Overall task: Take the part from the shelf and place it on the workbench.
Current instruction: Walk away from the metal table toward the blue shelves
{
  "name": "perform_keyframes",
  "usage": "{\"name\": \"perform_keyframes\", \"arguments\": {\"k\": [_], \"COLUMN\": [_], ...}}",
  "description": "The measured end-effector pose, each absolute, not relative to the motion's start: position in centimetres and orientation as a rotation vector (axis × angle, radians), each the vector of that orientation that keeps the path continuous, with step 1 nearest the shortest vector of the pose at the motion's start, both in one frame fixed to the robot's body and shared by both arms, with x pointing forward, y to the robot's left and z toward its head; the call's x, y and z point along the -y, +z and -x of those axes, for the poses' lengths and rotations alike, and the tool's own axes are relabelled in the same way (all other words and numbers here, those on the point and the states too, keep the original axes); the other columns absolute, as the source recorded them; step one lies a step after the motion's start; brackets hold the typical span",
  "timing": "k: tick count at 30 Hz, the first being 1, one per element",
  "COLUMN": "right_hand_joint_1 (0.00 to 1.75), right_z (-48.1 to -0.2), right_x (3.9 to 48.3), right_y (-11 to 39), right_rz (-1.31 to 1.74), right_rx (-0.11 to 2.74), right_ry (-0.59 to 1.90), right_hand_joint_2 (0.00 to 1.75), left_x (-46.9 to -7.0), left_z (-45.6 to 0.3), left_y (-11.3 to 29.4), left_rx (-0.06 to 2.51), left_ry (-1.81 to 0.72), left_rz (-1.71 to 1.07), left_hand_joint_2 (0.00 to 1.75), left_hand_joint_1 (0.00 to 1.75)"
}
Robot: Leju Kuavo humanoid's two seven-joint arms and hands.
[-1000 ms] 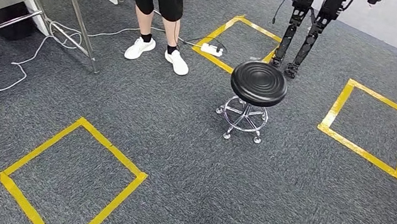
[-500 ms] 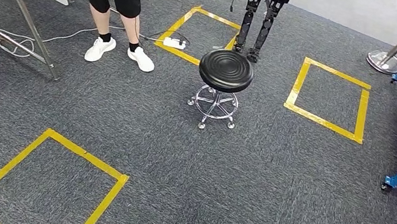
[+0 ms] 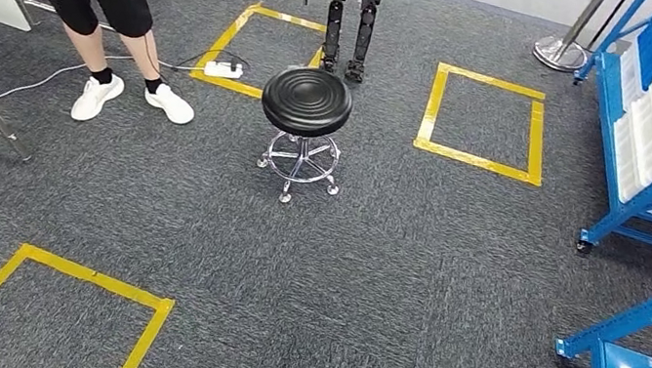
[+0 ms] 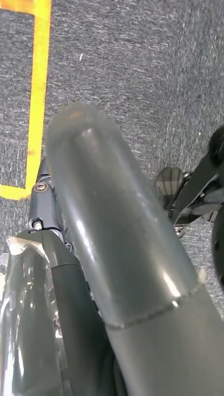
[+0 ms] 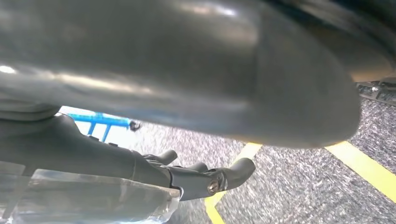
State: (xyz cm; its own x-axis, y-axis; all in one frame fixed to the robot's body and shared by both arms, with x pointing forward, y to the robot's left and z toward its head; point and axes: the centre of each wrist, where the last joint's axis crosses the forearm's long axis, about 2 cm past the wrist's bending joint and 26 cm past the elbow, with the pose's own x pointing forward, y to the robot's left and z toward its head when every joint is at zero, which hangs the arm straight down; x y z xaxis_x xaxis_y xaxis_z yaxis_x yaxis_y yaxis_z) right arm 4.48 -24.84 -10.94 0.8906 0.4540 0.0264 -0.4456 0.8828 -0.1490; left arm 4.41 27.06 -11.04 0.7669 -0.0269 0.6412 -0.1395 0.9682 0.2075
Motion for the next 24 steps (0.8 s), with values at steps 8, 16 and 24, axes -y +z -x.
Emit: {"name": "perform_keyframes", "arguments": {"k": [8,16,24], "right_hand_joint_1": [0.00,0.00,0.00], "right_z": [-4.51,-4.58,-4.56], "right_x": [24.76,24.80,24.92], "right_y": [-10.93,-10.93,-10.94], "right_rz": [0.139,0.141,0.143], "right_rx": [0.061,0.066,0.066], "right_ry": [0.462,0.463,0.463], "right_hand_joint_2": [0.00,0.00,0.00], "left_x": [-27.12,-27.13,-27.08], "left_z": [-4.41,-4.47,-4.80], "left_y": [-11.05,-11.04,-11.00], "left_rx": [0.676,0.679,0.686], "left_ry": [0.044,0.025,0.022], "left_rz": [-0.235,-0.225,-0.223], "left_hand_joint_2": [0.00,0.00,0.00], "left_hand_joint_1": [0.00,0.00,0.00]}}
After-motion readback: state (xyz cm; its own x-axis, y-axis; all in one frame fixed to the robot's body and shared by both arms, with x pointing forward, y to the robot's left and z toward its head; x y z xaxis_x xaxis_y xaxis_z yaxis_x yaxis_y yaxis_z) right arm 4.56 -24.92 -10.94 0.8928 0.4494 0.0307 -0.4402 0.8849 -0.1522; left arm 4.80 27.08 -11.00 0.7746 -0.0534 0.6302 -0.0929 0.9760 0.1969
